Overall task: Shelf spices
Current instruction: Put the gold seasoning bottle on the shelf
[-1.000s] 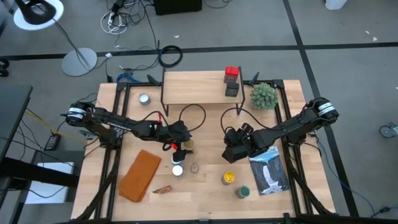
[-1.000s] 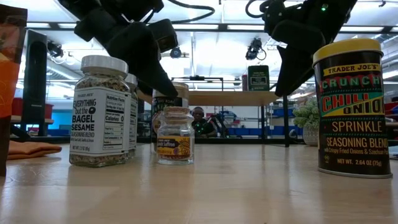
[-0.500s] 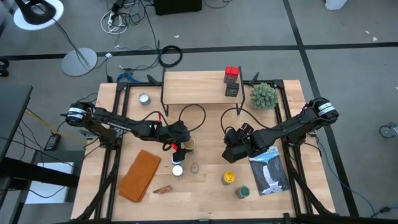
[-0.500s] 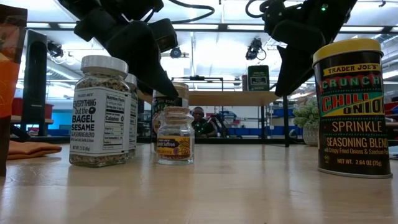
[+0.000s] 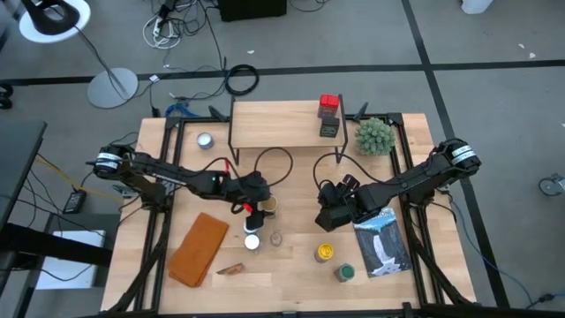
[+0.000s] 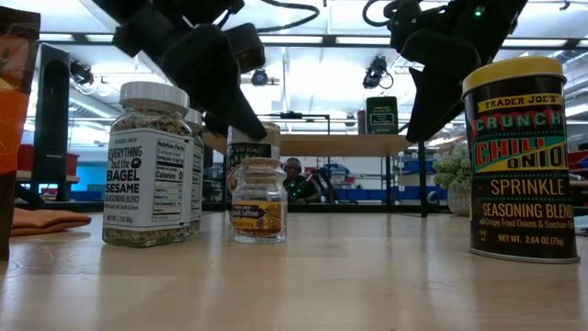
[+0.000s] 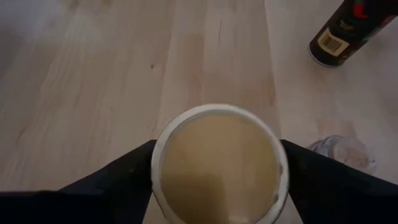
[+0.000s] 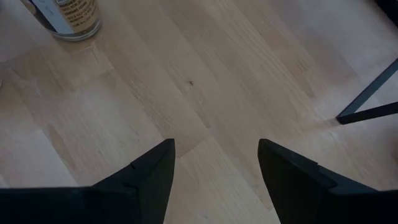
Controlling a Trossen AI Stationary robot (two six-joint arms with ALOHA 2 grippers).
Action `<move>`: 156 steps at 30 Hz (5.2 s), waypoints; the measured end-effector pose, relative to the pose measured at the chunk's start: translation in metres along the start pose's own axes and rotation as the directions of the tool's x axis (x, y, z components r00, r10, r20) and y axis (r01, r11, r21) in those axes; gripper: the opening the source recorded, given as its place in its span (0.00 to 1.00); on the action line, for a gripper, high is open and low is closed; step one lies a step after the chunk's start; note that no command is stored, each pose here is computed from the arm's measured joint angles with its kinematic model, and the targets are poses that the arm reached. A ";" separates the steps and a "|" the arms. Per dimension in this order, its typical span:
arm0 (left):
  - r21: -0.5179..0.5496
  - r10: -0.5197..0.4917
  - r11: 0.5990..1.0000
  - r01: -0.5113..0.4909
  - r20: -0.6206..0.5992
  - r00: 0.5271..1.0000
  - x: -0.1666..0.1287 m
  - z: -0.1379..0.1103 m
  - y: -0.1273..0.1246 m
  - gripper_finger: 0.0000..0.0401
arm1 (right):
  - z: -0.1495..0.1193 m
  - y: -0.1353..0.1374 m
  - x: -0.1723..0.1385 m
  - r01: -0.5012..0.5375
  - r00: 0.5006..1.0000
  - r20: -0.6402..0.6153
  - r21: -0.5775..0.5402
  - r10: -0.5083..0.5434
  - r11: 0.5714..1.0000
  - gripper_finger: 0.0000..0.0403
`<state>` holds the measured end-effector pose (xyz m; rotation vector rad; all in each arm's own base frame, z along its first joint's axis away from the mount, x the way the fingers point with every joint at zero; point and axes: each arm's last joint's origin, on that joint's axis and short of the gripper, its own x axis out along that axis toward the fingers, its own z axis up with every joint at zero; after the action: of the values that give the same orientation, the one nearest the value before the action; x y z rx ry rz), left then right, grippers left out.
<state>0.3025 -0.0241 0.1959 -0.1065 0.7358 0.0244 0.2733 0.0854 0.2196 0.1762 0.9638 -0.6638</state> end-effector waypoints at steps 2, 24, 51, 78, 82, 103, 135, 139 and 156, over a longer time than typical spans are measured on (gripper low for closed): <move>0.012 0.001 1.000 -0.001 -0.006 1.000 -0.002 0.006 -0.001 0.80 | 0.000 0.000 0.000 0.000 1.000 0.000 0.000 0.000 1.000 0.57; 0.028 -0.016 0.999 0.018 -0.066 0.998 -0.009 0.014 -0.003 0.70 | 0.000 0.000 0.000 0.000 1.000 0.000 0.000 0.000 1.000 0.57; 0.031 -0.018 0.999 0.018 -0.015 1.000 -0.007 0.021 -0.004 0.66 | 0.000 0.001 0.000 -0.005 1.000 0.004 0.005 0.005 1.000 0.57; 0.079 -0.028 0.996 0.028 0.004 1.000 -0.008 0.024 -0.005 0.91 | 0.001 0.001 0.000 -0.010 1.000 0.008 0.008 0.010 1.000 0.57; 0.085 -0.027 0.996 0.027 -0.003 1.000 -0.008 0.023 -0.005 0.98 | 0.001 0.001 0.000 -0.010 1.000 0.008 0.009 0.010 1.000 0.57; 0.028 -0.006 1.000 0.009 -0.104 0.995 -0.005 0.002 -0.001 0.91 | 0.001 0.001 0.000 -0.010 1.000 0.008 0.009 0.010 1.000 0.57; 0.039 -0.026 0.999 0.029 -0.081 0.996 -0.012 0.025 -0.004 0.71 | 0.002 0.002 0.000 -0.022 1.000 0.018 0.001 0.022 1.000 0.57; 0.036 0.020 0.999 -0.015 -0.134 0.991 -0.024 0.041 0.000 0.71 | 0.002 0.002 0.000 -0.022 1.000 0.018 0.001 0.022 1.000 0.57; 0.037 0.212 0.977 -0.209 -0.142 0.967 -0.117 0.132 0.072 0.71 | 0.002 0.003 0.000 -0.023 1.000 0.019 -0.004 0.023 1.000 0.57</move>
<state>0.2995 0.0631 0.3653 -0.0089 0.8904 0.2134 0.2762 0.0866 0.2204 0.1766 0.9438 -0.6417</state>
